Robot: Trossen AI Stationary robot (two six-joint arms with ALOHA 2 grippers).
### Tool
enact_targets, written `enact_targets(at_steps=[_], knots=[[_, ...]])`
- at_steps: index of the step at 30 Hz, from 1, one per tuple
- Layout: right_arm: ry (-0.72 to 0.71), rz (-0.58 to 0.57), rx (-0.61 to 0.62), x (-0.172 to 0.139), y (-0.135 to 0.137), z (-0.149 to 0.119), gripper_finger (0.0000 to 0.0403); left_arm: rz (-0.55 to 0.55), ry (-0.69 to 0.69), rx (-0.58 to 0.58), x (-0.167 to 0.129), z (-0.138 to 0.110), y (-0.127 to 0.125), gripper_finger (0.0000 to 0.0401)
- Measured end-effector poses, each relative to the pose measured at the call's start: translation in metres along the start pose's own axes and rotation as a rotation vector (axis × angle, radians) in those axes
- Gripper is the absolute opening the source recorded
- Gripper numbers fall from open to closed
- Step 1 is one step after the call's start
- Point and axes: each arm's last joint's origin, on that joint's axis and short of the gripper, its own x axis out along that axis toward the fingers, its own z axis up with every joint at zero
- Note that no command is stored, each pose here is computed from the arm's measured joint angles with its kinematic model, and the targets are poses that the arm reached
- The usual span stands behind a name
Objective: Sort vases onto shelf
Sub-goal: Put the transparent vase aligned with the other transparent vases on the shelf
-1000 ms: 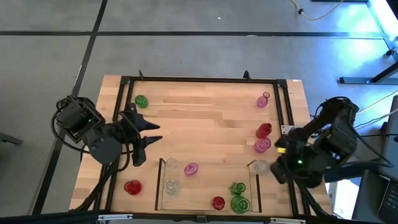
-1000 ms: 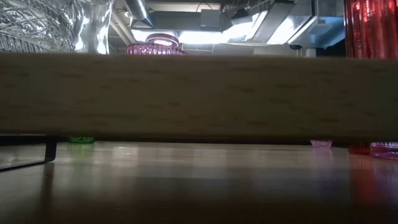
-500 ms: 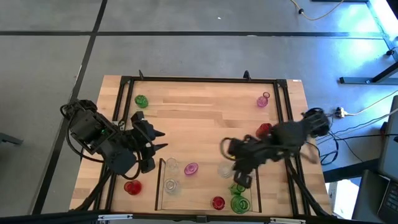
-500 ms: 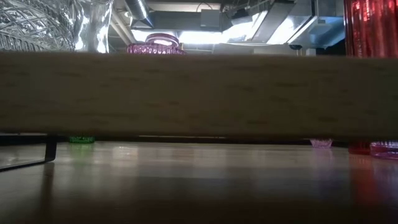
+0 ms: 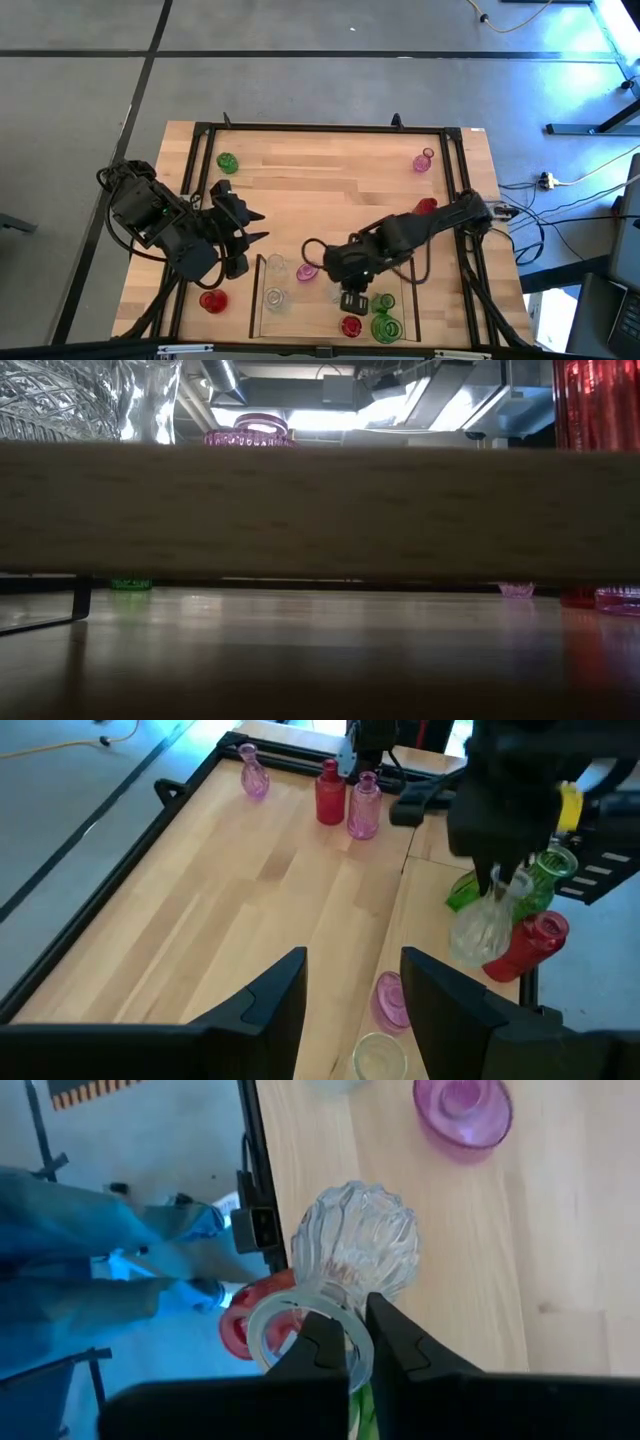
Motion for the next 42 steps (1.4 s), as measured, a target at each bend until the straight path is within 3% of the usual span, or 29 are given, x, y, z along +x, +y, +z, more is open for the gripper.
enact_targets(at_steps=[10, 18, 23, 28, 33, 38, 42], knots=[[0.144, -0.073, 0.08, 0.038, -0.021, 0.013, 0.0, -0.02, 0.02, 0.006, 0.0, -0.001, -0.001, 0.0155], [0.12, -0.099, 0.154, 0.044, -0.033, 0.024, 0.0, -0.101, 0.104, -0.009, -0.002, -0.004, -0.004, 0.0155], [0.001, -0.079, 0.2, 0.019, -0.028, 0.027, 0.0, -0.114, 0.072, -0.028, -0.014, -0.013, -0.012, 0.0153], [-0.172, 0.037, 0.218, -0.018, -0.017, 0.028, 0.0, -0.124, 0.012, 0.067, -0.031, -0.034, -0.028, 0.0147], [-0.278, 0.09, 0.236, -0.054, -0.016, 0.022, 0.0, -0.131, -0.027, 0.158, -0.029, -0.055, -0.048, 0.0147], [-0.293, 0.08, 0.245, -0.06, -0.019, 0.02, 0.0, -0.195, -0.085, 0.201, -0.002, -0.039, -0.061, 0.0147], [-0.292, 0.081, 0.234, -0.061, -0.018, 0.019, 0.0, -0.257, -0.068, 0.156, 0.023, -0.019, -0.057, 0.0147]])
